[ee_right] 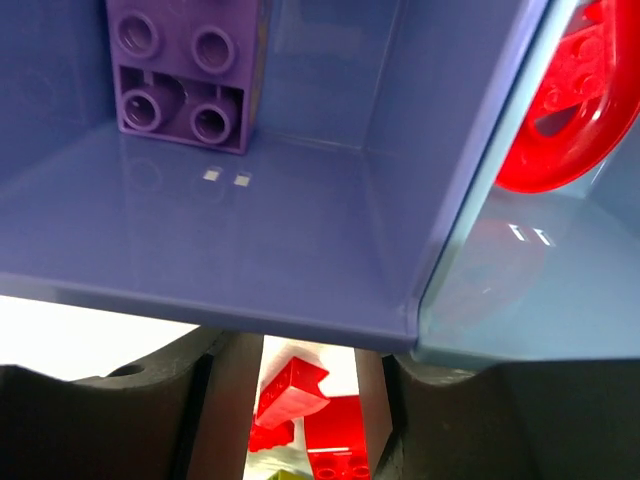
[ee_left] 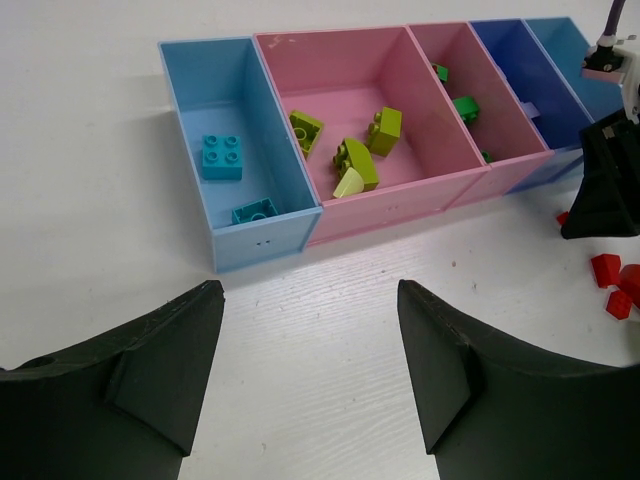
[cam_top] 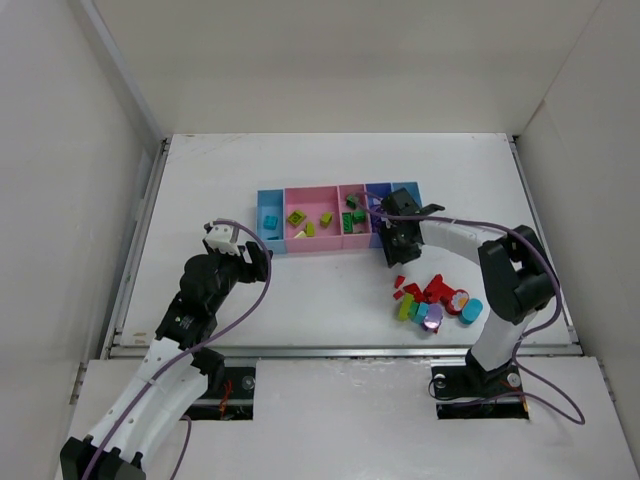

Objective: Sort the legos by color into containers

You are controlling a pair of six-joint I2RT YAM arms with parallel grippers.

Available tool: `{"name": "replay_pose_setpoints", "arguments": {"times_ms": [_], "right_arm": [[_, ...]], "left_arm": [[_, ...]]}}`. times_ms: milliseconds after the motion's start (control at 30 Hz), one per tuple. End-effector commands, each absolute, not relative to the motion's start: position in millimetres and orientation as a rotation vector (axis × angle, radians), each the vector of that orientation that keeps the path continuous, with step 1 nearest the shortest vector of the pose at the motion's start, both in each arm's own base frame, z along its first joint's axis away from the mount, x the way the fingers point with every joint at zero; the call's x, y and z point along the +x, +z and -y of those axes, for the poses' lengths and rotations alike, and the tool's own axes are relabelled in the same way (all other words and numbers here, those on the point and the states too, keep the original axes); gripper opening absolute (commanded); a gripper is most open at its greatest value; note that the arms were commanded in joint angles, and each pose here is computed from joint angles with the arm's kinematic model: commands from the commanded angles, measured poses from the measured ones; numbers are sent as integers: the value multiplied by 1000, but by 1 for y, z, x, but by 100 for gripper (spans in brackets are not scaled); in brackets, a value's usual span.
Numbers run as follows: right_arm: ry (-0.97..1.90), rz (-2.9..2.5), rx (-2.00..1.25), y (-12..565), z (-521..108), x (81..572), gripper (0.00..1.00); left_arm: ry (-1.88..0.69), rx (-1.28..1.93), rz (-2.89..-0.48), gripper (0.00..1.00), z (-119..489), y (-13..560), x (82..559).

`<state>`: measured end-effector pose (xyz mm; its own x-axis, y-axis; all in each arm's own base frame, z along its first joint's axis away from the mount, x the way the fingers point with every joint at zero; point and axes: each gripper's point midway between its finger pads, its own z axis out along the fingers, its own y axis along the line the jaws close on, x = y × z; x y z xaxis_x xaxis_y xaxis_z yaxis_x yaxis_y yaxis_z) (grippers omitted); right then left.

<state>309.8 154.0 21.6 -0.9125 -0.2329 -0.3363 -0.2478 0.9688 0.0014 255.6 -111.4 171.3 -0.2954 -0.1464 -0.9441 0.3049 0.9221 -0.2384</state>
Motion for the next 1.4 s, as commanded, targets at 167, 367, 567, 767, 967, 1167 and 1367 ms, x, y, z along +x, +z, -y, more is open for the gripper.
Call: {"name": "replay_pose_setpoints", "arguments": {"times_ms": [167,367,567,767,967,1167,1367], "right_arm": [[89,-2698,-371,23,-177,328,39],[93,-2700,-372,22,-181,328,6],[177,-2634,-481,47,-205,318,0],[412,-2435,-593,109,-243,313,0],[441,-2304,-306,165,-217,354,0],[173,-2393,-44,141,-146,405,0],[134,-2427,53,122,-126,422,0]], "left_arm": [[-455,113,-1762,67,112,183,258],[-455,113,-1762,67,112,183,258],[-455,113,-1762,67,112,183,258],[-455,113,-1762,67,112,183,258],[-455,113,-1762,67,112,183,258],[-455,113,-1762,67,112,183,258],[-448,105,-1762,67,110,183,259]]}}
